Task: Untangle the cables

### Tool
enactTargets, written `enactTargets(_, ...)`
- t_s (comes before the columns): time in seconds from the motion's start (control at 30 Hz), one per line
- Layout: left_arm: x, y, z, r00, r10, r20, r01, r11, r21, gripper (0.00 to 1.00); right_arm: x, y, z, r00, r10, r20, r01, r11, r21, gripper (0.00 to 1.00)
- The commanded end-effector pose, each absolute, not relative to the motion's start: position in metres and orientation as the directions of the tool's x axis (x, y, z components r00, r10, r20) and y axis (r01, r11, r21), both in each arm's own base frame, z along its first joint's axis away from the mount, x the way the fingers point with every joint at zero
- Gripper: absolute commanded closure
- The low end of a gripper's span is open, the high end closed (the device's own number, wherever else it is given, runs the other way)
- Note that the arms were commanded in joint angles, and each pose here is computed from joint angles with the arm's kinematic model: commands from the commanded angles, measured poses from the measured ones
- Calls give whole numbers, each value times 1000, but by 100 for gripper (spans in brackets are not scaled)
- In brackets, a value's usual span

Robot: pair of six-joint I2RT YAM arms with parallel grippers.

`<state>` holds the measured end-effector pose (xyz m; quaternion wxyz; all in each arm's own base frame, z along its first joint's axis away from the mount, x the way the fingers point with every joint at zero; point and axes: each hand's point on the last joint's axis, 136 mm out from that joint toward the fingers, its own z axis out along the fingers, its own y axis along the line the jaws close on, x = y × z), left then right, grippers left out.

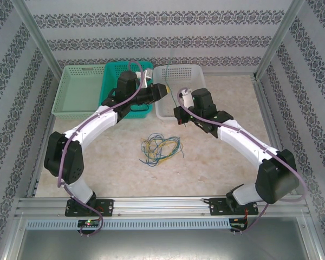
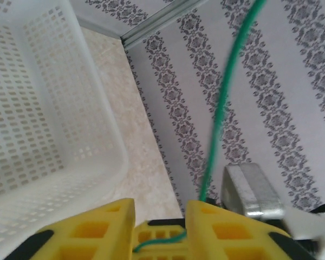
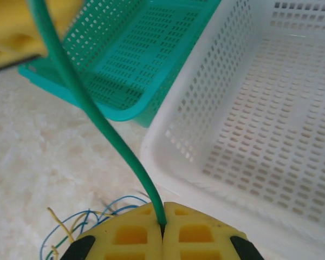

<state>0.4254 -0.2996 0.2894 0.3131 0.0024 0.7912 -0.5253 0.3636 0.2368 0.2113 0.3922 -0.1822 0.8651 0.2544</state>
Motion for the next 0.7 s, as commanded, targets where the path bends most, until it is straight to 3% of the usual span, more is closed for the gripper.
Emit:
enactTargets(0.0,437,-288,302,-759,-325,-564,350,527,-775,32,371,243,227,-658,-89,-747,-530,759,377,100)
enactTargets(0.07,438,-279,302,-747,-294,-596,347,592,-727,21,382,235,221,-705,-74,-705,-495,764,414,100)
enactTargets(0.17,434,-266,304,-723,-271,-635,349,650,-675,16,400,224,210,-750,-79,-657,-453,785,422,100)
enactTargets(0.37,416,-240,279,-742,-257,-619,279,721,-634,14,425,231,179,-828,-176,-533,-460,757,464,100)
enactTargets(0.57,395,-211,256,-758,-269,-594,207,764,-611,14,437,230,127,-922,-219,-320,-367,758,540,100)
enactTargets(0.67,383,-201,245,-774,-247,-582,184,793,-581,14,437,225,105,-950,-210,-232,-307,770,560,94)
